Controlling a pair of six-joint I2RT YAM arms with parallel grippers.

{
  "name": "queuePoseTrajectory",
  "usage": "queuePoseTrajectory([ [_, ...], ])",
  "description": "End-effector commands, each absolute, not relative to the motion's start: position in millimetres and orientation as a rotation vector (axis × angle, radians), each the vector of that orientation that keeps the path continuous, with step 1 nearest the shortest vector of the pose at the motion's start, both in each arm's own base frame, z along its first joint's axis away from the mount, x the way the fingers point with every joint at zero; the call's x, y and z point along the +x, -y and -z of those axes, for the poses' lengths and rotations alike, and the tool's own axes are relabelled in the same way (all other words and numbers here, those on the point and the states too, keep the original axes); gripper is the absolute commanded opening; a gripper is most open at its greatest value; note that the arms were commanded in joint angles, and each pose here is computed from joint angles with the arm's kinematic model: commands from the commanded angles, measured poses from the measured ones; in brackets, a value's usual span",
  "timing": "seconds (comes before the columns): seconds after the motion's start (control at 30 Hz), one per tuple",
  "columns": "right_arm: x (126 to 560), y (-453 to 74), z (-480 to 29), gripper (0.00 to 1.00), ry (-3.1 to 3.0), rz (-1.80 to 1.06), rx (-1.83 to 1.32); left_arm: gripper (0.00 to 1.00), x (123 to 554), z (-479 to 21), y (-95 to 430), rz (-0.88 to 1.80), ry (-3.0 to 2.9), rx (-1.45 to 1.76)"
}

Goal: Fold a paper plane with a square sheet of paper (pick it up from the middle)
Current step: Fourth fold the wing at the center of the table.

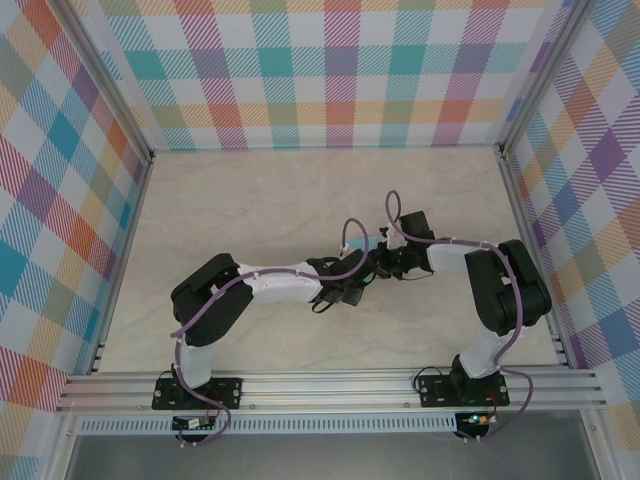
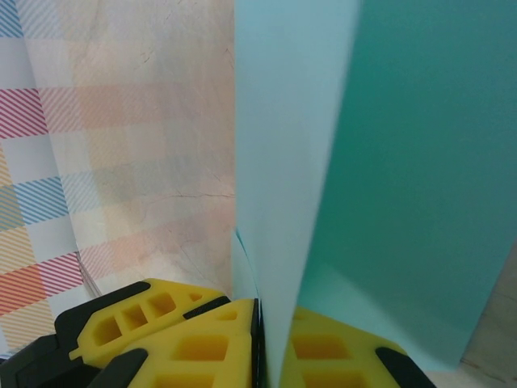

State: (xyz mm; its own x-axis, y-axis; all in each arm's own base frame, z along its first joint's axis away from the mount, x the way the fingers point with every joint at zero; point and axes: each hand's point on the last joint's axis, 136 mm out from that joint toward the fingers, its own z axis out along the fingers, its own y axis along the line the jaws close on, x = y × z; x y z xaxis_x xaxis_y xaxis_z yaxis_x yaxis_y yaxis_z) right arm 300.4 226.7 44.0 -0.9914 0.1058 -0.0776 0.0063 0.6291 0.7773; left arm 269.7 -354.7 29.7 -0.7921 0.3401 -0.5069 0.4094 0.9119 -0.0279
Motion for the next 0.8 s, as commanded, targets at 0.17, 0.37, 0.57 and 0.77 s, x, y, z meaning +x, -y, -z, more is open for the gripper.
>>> queuePoseTrajectory([
  [0.17, 302.7, -231.0, -50.3, 0.12, -2.724, -1.351, 0.088, 0.36, 269.6, -31.9, 355.9, 0.047, -2.491, 0.535],
  [0.37, 303.0, -230.9, -49.0, 0.12, -2.726, -1.348, 0.097, 0.3, 269.5, -31.7, 353.2, -0.006, -2.466, 0.51],
  [0.57, 302.4, -231.0, -49.9, 0.12, -2.727, -1.35, 0.098, 0.26, 271.4, -33.7, 349.3, -0.027, -2.457, 0.478],
  [0.77, 300.9, -230.2, -49.6, 0.12, -2.732, -1.345, 0.097, 0.22, 271.7, -33.5, 350.0, -0.025, -2.458, 0.474],
])
